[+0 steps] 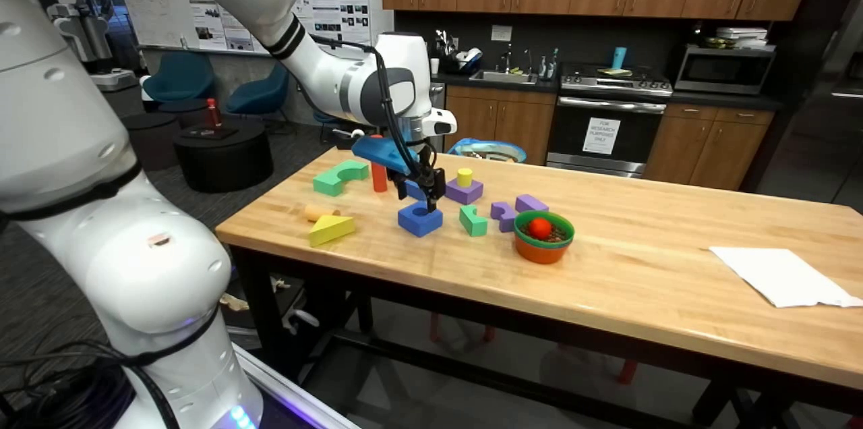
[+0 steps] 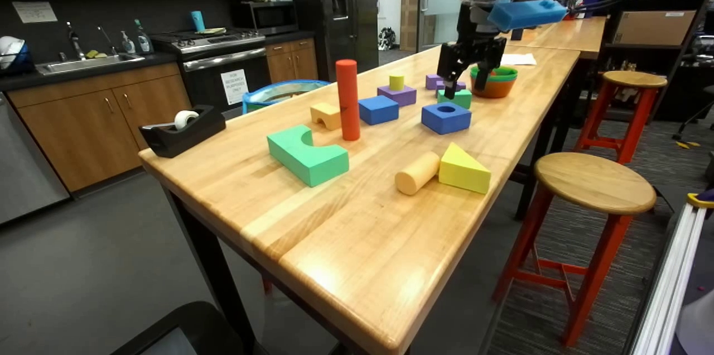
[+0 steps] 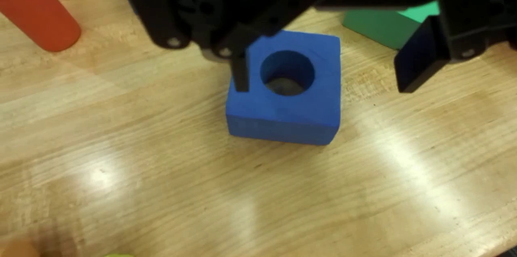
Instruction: Pick up the blue block on the left, move it to the right and then put the orange cylindrical block in the center of the blue block
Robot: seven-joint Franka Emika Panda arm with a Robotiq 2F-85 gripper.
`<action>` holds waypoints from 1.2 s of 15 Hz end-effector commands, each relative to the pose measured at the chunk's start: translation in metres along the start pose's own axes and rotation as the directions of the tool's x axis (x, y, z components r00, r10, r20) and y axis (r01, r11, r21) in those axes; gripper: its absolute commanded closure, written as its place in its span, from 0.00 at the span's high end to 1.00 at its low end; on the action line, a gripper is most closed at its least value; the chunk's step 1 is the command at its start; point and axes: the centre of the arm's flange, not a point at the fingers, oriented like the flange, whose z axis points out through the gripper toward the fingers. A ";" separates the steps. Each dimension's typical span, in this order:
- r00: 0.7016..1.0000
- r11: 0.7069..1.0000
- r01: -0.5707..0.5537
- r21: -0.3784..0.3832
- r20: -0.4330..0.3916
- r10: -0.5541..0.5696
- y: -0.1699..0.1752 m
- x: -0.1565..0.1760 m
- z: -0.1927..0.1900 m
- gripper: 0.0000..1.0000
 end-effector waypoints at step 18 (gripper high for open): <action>0.734 0.877 0.470 -0.097 -0.509 -0.450 -0.193 -0.057 -0.048 1.00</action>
